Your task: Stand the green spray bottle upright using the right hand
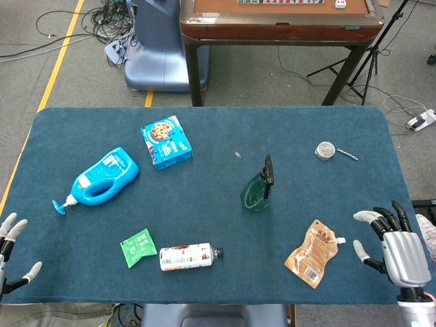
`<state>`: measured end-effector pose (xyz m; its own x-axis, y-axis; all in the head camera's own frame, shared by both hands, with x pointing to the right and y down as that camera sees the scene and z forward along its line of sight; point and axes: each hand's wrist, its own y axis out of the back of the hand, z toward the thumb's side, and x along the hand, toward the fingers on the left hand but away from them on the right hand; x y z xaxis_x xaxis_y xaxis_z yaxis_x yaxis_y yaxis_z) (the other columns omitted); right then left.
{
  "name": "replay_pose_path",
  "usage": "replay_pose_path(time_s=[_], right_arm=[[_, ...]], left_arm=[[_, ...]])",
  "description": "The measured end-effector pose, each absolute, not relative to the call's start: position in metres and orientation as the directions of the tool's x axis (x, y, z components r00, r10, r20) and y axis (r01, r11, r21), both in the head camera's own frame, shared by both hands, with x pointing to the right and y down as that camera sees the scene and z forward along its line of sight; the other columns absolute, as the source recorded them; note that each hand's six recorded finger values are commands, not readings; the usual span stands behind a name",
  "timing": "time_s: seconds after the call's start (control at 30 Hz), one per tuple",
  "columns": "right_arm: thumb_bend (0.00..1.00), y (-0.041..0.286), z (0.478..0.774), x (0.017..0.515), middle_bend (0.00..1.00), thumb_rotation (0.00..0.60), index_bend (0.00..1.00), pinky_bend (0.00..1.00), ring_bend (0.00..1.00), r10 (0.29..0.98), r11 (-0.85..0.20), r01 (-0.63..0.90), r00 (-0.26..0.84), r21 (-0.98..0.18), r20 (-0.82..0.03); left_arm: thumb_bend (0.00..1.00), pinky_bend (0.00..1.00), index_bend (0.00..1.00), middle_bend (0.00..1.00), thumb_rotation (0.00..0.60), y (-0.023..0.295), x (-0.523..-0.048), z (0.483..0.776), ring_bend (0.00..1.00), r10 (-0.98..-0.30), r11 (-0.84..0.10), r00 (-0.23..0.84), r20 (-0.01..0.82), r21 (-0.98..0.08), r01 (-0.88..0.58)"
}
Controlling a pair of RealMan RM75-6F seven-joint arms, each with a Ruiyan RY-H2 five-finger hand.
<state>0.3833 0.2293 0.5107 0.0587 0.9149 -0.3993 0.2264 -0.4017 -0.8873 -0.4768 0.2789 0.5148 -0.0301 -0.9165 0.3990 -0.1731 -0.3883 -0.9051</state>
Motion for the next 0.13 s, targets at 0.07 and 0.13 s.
replay_pose_path(time_s=[0.07,0.13], right_arm=[[0.34,0.2314,0.5106,0.3829,0.33,0.6,0.33,0.04,0.18,0.917,-0.398,0.229,0.057,-0.889,-0.396],[0.34,0.232,0.5104,0.3829,0.33,0.6,0.33,0.04,0.18,0.918,-0.395,0.23,0.056,-0.89,-0.393]], left_arm=[[0.26,0.02,0.1,0.0,0.6,0.2786,-0.4767,0.5149,0.06,-0.916,-0.389,-0.029,0.4,-0.905,-0.172],[0.26,0.02,0.1,0.0,0.6,0.2786,-0.4766,0.5152,0.06,-0.916,-0.391,-0.029,0.401,-0.904,-0.172]])
